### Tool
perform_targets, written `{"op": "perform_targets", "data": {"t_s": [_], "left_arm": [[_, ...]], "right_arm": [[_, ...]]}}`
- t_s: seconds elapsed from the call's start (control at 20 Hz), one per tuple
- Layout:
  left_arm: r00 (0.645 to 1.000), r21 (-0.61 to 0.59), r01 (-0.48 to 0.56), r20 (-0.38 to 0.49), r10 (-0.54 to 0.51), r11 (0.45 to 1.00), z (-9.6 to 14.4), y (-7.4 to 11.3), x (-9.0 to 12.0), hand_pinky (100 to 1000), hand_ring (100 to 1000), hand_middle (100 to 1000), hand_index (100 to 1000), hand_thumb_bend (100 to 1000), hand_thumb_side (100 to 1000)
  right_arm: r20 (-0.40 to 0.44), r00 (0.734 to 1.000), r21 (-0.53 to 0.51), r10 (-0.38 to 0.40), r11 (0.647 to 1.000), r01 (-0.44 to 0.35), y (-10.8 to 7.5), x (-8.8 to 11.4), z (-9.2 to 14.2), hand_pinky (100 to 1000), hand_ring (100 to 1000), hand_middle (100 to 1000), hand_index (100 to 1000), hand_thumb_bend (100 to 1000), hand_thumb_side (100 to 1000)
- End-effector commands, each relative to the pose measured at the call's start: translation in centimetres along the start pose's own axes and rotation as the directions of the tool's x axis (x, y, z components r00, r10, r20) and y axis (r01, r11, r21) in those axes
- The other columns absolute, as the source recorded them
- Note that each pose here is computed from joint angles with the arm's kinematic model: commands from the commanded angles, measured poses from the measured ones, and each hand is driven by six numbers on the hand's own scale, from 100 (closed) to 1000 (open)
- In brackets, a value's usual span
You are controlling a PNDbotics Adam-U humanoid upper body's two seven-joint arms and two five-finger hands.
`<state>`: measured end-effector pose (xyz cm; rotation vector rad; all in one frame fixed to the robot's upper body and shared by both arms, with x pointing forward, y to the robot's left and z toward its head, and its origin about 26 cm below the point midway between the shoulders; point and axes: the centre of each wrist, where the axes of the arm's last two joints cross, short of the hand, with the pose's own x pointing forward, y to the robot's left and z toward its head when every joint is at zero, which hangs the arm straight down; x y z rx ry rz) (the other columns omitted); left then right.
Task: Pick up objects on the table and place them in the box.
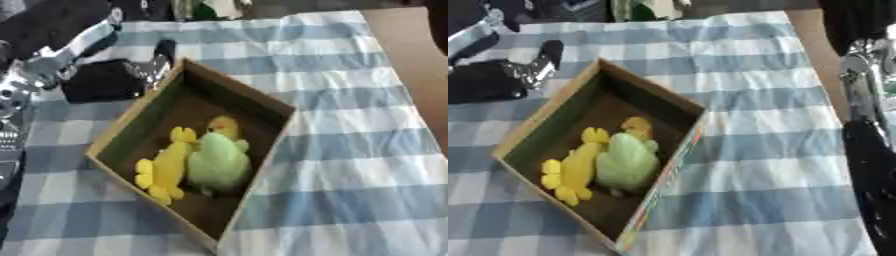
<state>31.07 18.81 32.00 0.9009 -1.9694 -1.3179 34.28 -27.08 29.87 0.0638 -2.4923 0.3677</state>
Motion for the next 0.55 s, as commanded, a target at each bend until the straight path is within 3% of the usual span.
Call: {"op": "perform_targets", "data": {"t_s": [0.05, 0.35, 0.55], "left_arm": [[0.995, 0.102, -0.080, -0.045, 0.085, 0.992, 1.1, 0.9, -1.4, 598, 723, 725, 920, 100, 857], [0.976, 0.225, -0.180, -0.082, 0.203, 0.958, 3.8, -0.3, -5.1, 573, 684, 684, 897, 100, 804], [0.962, 0.295, -0.236, -0.062, 0.265, 0.926, 5.2, -1.7, -6.6, 557, 659, 655, 877, 100, 783]], "right_arm": [[0.045, 0.999, -0.013, 0.020, 1.000, -0.020, -0.5, 1.3, -0.4, 841, 778, 673, 835, 100, 806], [0.103, 0.995, -0.034, 0.021, 0.999, -0.017, 0.3, 1.5, -0.4, 830, 775, 667, 817, 100, 757], [0.106, 0.994, -0.013, 0.002, 1.000, 0.000, 0.7, 0.9, 0.2, 820, 767, 652, 809, 100, 709]]}}
